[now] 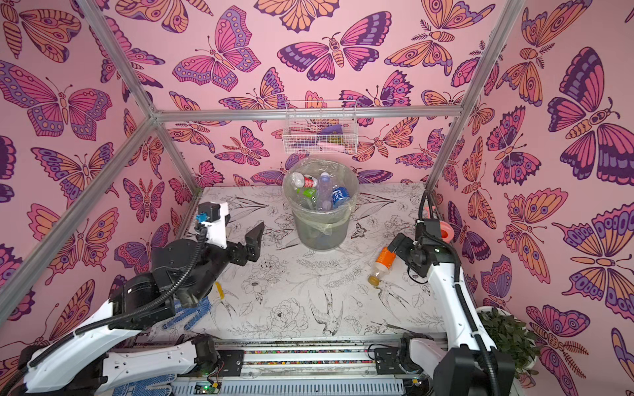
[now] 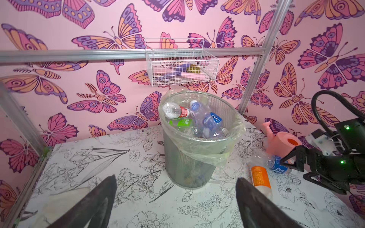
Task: Throw the plastic bottles in the bin
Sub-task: Throw the plastic bottle into the trash bin, then pick up the plastic bottle from the middle-right of the table.
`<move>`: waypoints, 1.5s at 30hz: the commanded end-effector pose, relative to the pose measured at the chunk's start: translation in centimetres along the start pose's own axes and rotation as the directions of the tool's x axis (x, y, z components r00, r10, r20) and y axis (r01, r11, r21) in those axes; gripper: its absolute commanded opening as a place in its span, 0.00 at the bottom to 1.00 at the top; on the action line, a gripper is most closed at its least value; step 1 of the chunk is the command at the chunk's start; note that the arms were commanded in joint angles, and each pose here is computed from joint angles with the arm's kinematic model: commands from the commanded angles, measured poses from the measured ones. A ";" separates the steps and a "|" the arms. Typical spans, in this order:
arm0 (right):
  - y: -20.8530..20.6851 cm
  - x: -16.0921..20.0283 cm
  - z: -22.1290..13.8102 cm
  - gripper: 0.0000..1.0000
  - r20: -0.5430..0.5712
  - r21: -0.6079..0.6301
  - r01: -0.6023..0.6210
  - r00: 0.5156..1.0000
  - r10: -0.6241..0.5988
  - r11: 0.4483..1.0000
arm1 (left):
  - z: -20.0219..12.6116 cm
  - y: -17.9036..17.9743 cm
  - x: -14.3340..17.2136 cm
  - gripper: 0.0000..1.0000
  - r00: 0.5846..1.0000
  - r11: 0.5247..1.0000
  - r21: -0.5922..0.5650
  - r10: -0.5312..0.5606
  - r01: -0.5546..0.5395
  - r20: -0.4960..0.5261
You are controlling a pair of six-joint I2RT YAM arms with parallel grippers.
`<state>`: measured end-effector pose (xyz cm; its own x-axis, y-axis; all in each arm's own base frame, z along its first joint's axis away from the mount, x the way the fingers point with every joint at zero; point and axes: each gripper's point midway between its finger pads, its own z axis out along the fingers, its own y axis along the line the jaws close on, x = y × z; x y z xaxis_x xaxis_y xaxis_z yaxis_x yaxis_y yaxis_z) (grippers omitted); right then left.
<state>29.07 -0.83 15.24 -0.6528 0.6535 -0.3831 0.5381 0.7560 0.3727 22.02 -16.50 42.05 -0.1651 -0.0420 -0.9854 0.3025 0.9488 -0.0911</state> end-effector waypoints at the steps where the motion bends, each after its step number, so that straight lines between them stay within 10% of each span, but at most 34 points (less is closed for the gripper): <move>1: 0.0 1.5 0.8 0.99 -0.036 0.014 0.035 0.999 -0.034 0.999 | 0.3 1.5 2.6 0.94 0.996 0.995 -0.071 -0.077 0.074 -0.038; 16: 0.6 3.6 6.4 0.96 -0.115 0.078 0.102 0.989 -0.092 0.992 | -0.2 4.4 13.4 0.94 0.950 0.972 -0.164 -0.202 0.166 -0.236; 45: 1.5 3.6 12.8 0.56 -0.185 0.150 0.160 0.974 -0.131 0.976 | -1.2 5.8 18.8 0.92 0.906 0.957 -0.230 -0.251 0.178 -0.342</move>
<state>33.93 3.24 3.55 -0.8072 0.5373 -0.2443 0.5019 0.8427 0.1948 19.85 -11.83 24.35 -0.5233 -0.1688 -0.8353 0.0627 0.9699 -0.2353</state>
